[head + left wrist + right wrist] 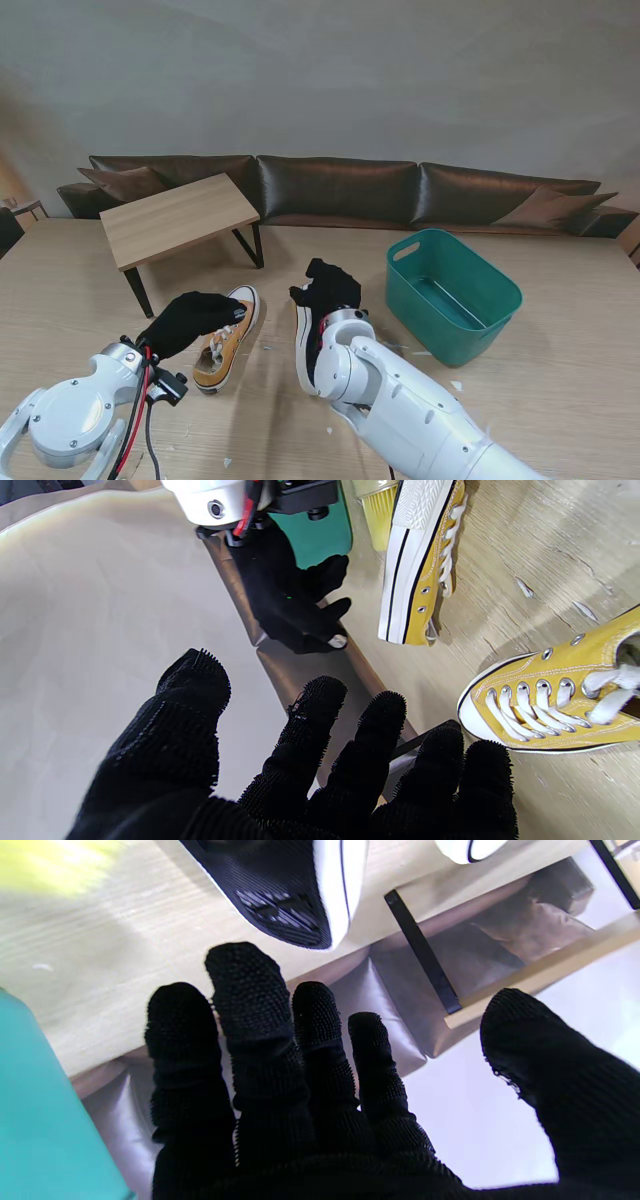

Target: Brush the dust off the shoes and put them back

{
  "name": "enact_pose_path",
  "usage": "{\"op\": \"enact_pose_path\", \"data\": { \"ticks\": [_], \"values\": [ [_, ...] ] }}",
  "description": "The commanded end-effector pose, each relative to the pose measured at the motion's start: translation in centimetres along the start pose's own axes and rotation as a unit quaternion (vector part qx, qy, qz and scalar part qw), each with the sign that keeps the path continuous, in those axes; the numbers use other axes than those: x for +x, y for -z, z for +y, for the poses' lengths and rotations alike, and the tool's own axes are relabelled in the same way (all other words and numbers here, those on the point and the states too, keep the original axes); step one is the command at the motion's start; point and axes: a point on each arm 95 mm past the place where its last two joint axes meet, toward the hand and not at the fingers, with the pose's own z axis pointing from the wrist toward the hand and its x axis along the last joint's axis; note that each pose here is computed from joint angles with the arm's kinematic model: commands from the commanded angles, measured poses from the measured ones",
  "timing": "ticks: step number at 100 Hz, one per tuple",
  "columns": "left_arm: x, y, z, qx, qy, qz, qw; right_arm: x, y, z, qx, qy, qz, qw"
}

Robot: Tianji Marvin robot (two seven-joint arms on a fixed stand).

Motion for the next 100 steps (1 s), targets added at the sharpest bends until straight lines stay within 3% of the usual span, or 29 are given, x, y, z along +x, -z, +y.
{"op": "enact_pose_path", "data": {
  "ticks": [1,38,63,82,100],
  "values": [
    [-0.2,0.1,0.4,-0.014,0.000,-0.004,0.9999,-0.2,0.8,0.3,0.012,-0.002,0.014,0.9998],
    [-0.5,0.1,1.0,-0.030,-0.028,-0.011,0.9991,-1.6,5.1,3.2,0.011,-0.033,0.094,0.9950],
    [-0.4,0.8,0.7,-0.054,-0.092,-0.029,0.9938,-4.2,8.3,4.1,0.010,-0.056,0.145,0.9878],
    [-0.8,1.6,0.1,-0.059,-0.159,-0.051,0.9842,-5.4,9.7,4.4,0.010,-0.068,0.151,0.9861],
    [-1.2,3.0,-0.6,-0.067,-0.245,-0.070,0.9647,-5.8,10.2,4.4,0.006,-0.091,0.142,0.9856]
  ]
}}
